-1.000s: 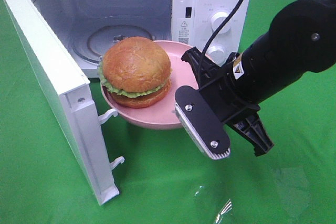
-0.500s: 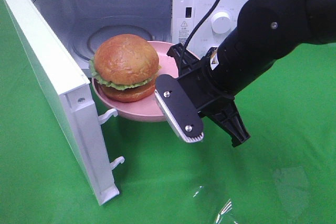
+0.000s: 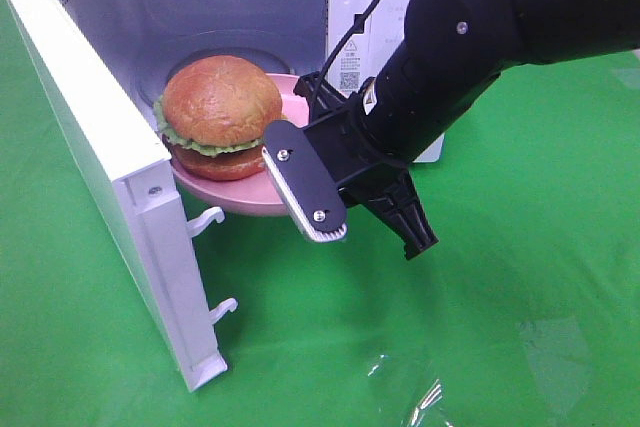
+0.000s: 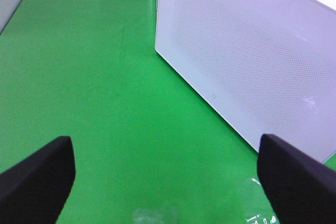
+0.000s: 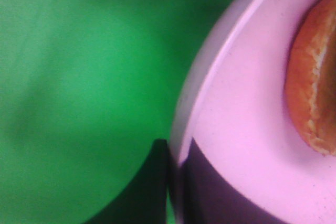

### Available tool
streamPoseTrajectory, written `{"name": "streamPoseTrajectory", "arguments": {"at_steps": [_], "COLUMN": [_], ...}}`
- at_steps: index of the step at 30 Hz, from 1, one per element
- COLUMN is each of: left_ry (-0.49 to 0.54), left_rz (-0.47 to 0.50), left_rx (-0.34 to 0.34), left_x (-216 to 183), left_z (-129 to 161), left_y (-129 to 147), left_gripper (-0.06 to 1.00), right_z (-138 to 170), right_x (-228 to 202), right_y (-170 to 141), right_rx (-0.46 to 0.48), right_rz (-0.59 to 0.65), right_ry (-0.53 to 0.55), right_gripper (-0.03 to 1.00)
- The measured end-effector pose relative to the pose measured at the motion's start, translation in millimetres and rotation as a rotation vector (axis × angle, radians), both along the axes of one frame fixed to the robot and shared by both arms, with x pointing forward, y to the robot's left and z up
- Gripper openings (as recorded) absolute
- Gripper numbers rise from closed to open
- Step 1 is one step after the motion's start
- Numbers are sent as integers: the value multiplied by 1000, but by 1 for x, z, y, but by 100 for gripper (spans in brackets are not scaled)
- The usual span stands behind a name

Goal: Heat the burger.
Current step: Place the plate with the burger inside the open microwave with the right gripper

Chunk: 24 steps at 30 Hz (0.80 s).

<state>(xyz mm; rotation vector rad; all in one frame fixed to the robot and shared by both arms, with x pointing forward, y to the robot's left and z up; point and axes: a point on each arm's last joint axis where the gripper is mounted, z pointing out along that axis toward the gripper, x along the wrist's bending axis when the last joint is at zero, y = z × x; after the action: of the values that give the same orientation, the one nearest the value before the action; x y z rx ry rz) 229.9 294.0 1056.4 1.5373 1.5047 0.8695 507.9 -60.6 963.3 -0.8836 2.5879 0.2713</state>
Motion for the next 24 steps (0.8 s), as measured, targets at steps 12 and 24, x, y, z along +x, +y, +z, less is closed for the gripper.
{"name": "streamPoseTrajectory", "arguments": {"at_steps": [12,24], "left_ry": [0,0], "left_rz": [0,0], "left_rx": [0,0], "left_x": [0,0], "left_z": [0,0], "left_y": [0,0], "left_gripper": [85,85], "right_z": [-4,-5], "right_x": [17,31], "right_y": [12,22], "right_rx": [3,17], "right_rz": [-14,-48], "right_ry": [18,24], "right_gripper": [3,3]}}
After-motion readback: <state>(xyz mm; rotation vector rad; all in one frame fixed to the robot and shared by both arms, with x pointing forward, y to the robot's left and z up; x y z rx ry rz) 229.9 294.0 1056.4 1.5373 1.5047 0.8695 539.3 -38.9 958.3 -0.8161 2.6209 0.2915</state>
